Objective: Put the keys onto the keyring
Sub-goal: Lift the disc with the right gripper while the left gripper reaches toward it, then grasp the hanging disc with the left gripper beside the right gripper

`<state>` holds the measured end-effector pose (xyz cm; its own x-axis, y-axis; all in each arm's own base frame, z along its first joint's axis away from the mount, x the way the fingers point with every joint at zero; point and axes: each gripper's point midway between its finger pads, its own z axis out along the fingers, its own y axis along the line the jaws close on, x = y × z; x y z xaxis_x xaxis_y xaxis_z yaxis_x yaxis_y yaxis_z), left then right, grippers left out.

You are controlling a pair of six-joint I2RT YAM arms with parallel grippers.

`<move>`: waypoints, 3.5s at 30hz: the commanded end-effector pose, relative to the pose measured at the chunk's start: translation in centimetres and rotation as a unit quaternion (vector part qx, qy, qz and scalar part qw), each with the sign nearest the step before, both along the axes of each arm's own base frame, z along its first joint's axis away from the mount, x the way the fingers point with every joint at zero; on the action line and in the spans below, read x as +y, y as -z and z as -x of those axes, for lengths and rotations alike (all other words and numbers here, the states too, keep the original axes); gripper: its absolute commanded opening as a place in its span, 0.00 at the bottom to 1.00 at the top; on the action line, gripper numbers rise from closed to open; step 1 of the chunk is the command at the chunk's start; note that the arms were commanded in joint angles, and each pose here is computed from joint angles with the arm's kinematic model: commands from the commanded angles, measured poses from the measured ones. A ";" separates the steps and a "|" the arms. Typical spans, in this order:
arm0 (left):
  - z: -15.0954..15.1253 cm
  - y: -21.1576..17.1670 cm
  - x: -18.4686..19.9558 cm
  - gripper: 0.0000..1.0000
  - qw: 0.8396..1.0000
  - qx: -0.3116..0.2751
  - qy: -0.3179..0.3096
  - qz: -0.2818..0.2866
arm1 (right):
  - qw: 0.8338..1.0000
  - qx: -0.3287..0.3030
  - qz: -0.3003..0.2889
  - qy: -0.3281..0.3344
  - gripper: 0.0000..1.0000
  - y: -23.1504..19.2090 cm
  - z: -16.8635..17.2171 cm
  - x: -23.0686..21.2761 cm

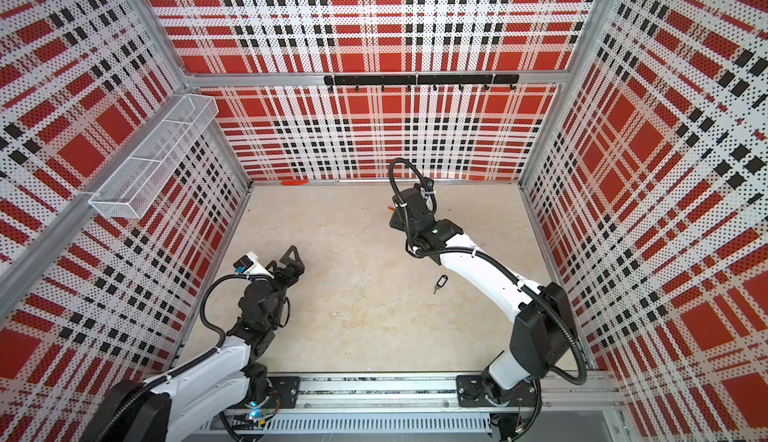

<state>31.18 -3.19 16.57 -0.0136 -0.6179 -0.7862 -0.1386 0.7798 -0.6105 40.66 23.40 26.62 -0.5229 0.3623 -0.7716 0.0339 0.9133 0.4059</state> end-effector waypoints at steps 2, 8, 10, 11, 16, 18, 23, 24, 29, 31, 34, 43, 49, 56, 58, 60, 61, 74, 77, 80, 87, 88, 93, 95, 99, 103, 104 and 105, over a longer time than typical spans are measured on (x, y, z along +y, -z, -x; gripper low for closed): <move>0.1 0.1 -0.7 0.94 0.999 -0.004 0.015 -0.031 | 0.991 -0.094 0.081 -0.052 0.00 -3.3 -1.1 0.7; -1.6 -2.5 -2.4 0.95 0.999 0.005 0.035 -0.034 | 0.973 -0.178 0.089 -0.121 0.00 -5.1 -0.3 1.6; -2.5 -4.1 -3.5 0.97 0.998 0.007 0.057 -0.030 | 0.967 -0.191 0.051 -0.162 0.00 -6.1 -0.3 2.4; -2.8 -4.6 -3.7 0.98 0.998 0.012 0.061 -0.029 | 0.962 -0.196 0.035 -0.185 0.00 -6.5 -0.3 2.8; -4.0 -8.0 -3.9 0.99 0.997 0.018 0.076 -0.015 | 0.910 -0.236 -0.045 -0.337 0.00 -9.2 0.8 4.2; -4.3 -9.8 -4.3 0.98 0.995 0.000 0.101 -0.013 | 0.887 -0.249 -0.058 -0.385 0.00 -9.9 1.6 4.7; -5.0 -14.1 -4.8 0.89 0.990 -0.046 0.135 -0.003 | 0.845 -0.253 -0.083 -0.463 0.00 -11.0 3.0 6.0; -5.0 -14.8 -4.8 0.89 0.989 -0.053 0.137 -0.001 | 0.843 -0.252 -0.085 -0.468 0.00 -11.0 3.0 5.9; -5.3 -17.6 -5.6 0.90 0.980 -0.085 0.182 -0.008 | 0.830 -0.260 -0.102 -0.482 0.00 -11.6 2.9 5.8; -5.5 -18.7 -6.7 0.88 0.973 -0.093 0.212 -0.007 | 0.821 -0.265 -0.111 -0.493 0.00 -12.1 3.2 6.0; -5.7 -20.4 -9.3 0.81 0.958 -0.108 0.265 0.004 | 0.807 -0.269 -0.132 -0.509 0.00 -12.9 3.8 6.4; -5.3 -23.1 -16.4 0.52 0.897 -0.168 0.406 0.035 | 0.783 -0.271 -0.189 -0.527 0.00 -13.9 3.5 7.0; -6.1 -23.6 -18.1 0.39 0.874 -0.193 0.440 0.066 | 0.756 -0.273 -0.228 -0.549 0.00 -14.7 3.1 7.7; -5.9 -24.4 -20.7 0.29 0.829 -0.226 0.500 0.111 | 0.757 -0.272 -0.241 -0.543 0.00 -14.9 2.6 7.8; -6.2 -24.1 -21.7 0.30 0.824 -0.221 0.510 0.113 | 0.763 -0.269 -0.241 -0.536 0.00 -14.3 2.2 7.8; -6.3 -23.7 -22.3 0.32 0.819 -0.215 0.519 0.118 | 0.761 -0.268 -0.246 -0.537 0.00 -14.1 2.3 7.9; -6.4 -23.5 -22.5 0.32 0.815 -0.213 0.524 0.124 | 0.760 -0.267 -0.249 -0.537 0.00 -13.9 2.4 8.0; -6.6 -24.0 -22.4 0.33 0.774 -0.227 0.565 0.173 | 0.758 -0.272 -0.261 -0.533 0.00 -13.9 2.1 8.5; -6.7 -23.9 -22.6 0.33 0.774 -0.226 0.566 0.174 | 0.758 -0.272 -0.261 -0.533 0.00 -13.9 2.0 8.6; -6.8 -23.9 -22.8 0.34 0.773 -0.226 0.568 0.173 | 0.757 -0.271 -0.260 -0.535 0.00 -14.0 1.9 8.7; -7.1 -23.3 -23.1 0.34 0.773 -0.219 0.569 0.176 | 0.754 -0.277 -0.259 -0.536 0.00 -14.7 1.9 8.7; -7.1 -23.4 -23.1 0.34 0.773 -0.220 0.569 0.176 | 0.754 -0.278 -0.258 -0.536 0.00 -14.7 2.0 8.7; -7.3 -23.4 -23.2 0.34 0.772 -0.221 0.570 0.174 | 0.754 -0.277 -0.256 -0.537 0.00 -14.7 2.1 8.8; -7.3 -23.4 -23.3 0.34 0.772 -0.220 0.571 0.175 | 0.756 -0.277 -0.256 -0.535 0.00 -14.7 2.1 8.8; -7.2 -23.2 -23.6 0.30 0.770 -0.218 0.573 0.175 | 0.759 -0.274 -0.258 -0.531 0.00 -14.6 2.1 8.7; -7.0 -23.1 -24.0 0.25 0.768 -0.218 0.577 0.173 | 0.763 -0.269 -0.261 -0.527 0.00 -14.7 2.1 8.9; -7.0 -23.1 -24.0 0.25 0.768 -0.218 0.577 0.173 | 0.762 -0.268 -0.261 -0.528 0.00 -14.7 2.1 9.0; -7.0 -23.2 -23.9 0.24 0.768 -0.220 0.576 0.172 | 0.762 -0.266 -0.261 -0.530 0.00 -14.7 2.2 9.1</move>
<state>38.63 -26.86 38.39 -0.5224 -0.5666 -0.6372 0.7617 0.0258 -0.6474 39.35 32.20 39.21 -0.4453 0.2621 -0.8561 -0.8822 0.0347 0.4695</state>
